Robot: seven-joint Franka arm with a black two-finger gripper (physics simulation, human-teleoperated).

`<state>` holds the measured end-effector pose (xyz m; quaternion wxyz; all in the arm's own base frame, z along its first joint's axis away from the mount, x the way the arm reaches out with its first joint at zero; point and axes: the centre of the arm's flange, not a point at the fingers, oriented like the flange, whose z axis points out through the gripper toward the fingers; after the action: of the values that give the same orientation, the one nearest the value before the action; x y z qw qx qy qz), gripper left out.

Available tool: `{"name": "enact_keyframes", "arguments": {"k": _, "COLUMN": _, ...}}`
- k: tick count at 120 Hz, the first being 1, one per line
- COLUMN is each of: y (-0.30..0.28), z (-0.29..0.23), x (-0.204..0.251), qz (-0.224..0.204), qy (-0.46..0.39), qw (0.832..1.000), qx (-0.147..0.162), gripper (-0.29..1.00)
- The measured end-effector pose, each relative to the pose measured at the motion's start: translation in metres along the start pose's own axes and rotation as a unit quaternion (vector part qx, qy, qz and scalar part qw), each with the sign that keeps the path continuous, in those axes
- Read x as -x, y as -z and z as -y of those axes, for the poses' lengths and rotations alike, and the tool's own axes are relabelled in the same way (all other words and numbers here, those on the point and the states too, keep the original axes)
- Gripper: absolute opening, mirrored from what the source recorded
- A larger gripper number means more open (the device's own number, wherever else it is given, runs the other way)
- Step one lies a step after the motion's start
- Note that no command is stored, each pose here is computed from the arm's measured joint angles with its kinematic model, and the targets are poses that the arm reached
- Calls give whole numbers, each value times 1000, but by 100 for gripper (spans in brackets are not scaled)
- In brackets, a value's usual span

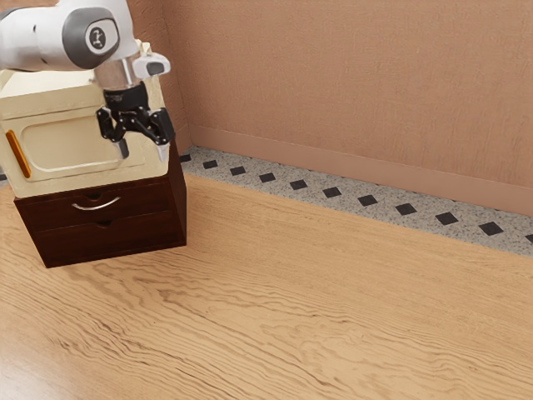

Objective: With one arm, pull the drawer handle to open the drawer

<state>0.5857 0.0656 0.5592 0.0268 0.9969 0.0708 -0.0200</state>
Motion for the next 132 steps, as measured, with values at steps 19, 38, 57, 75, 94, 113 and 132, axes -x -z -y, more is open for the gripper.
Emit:
{"name": "enact_keyframes", "arguments": {"k": 19, "y": 10, "z": -6, "x": -4, "qz": -27, "qy": -6, "qw": 1000, "qx": 0, "gripper": 70}}
{"name": "enact_keyframes", "arguments": {"k": 38, "y": 8, "z": -11, "x": 8, "qz": -27, "qy": -16, "qw": 1000, "qx": -5, "gripper": 70}}
{"name": "enact_keyframes", "arguments": {"k": 57, "y": -17, "z": -10, "x": 64, "qz": 2, "qy": -68, "qw": 998, "qx": -13, "gripper": 70}}
{"name": "enact_keyframes", "arguments": {"k": 75, "y": -72, "z": 22, "x": 101, "qz": 19, "qy": -136, "qw": 990, "qx": -18, "gripper": 70}}
{"name": "enact_keyframes", "arguments": {"k": 94, "y": -102, "z": 53, "x": 121, "qz": 5, "qy": -204, "qw": 979, "qx": -32, "gripper": 70}}
{"name": "enact_keyframes", "arguments": {"k": 113, "y": -116, "z": 76, "x": 121, "qz": -42, "qy": -268, "qw": 961, "qx": -52, "gripper": 70}}
{"name": "enact_keyframes", "arguments": {"k": 132, "y": -121, "z": 97, "x": 114, "qz": -82, "qy": -329, "qw": 937, "qx": -87, "gripper": 70}}
